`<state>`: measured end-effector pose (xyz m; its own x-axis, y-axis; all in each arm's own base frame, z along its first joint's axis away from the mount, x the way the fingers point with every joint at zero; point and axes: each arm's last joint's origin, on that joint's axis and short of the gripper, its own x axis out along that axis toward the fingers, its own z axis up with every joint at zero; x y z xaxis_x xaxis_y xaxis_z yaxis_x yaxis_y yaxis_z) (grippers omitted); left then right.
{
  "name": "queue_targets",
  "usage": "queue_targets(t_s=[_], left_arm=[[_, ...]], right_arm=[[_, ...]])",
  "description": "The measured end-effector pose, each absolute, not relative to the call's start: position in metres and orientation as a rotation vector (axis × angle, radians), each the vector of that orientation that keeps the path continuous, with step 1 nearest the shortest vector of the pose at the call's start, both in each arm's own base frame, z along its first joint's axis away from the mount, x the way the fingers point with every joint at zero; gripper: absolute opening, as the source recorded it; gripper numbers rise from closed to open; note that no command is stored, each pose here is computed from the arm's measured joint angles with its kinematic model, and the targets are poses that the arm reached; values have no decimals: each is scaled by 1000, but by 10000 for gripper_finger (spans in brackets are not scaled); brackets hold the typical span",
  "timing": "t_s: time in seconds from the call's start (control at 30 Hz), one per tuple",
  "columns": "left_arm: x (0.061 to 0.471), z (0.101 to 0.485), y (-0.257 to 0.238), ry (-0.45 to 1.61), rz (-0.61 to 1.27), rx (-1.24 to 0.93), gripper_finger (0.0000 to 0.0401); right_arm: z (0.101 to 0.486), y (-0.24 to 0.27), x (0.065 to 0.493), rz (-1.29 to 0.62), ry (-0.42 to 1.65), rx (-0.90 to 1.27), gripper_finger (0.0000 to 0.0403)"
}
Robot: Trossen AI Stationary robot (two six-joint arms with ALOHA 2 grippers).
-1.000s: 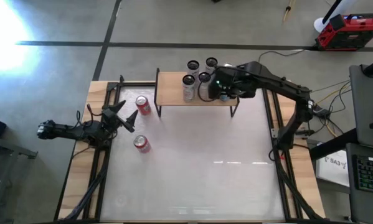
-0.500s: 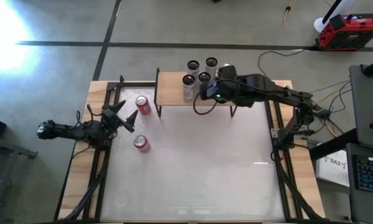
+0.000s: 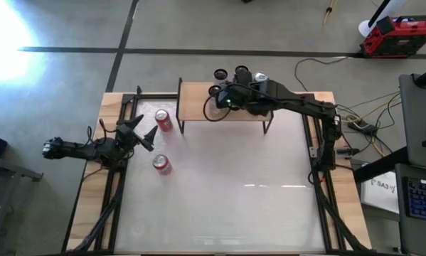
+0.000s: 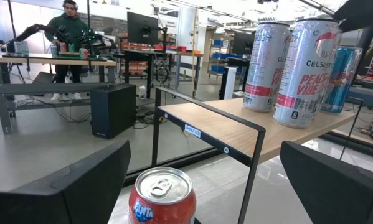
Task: Place canned beverage on shelf
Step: Adjust the white yellow soda can
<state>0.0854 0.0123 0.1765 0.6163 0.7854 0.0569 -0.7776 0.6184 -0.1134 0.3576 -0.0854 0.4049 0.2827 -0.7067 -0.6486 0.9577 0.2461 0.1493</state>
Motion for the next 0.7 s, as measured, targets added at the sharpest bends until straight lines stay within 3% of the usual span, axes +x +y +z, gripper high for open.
queue_targets(t_s=[0.7], left_arm=[[85, 177, 12, -105, 901, -80, 398]], right_arm=[[391, -105, 366, -1268, 519, 608, 400]])
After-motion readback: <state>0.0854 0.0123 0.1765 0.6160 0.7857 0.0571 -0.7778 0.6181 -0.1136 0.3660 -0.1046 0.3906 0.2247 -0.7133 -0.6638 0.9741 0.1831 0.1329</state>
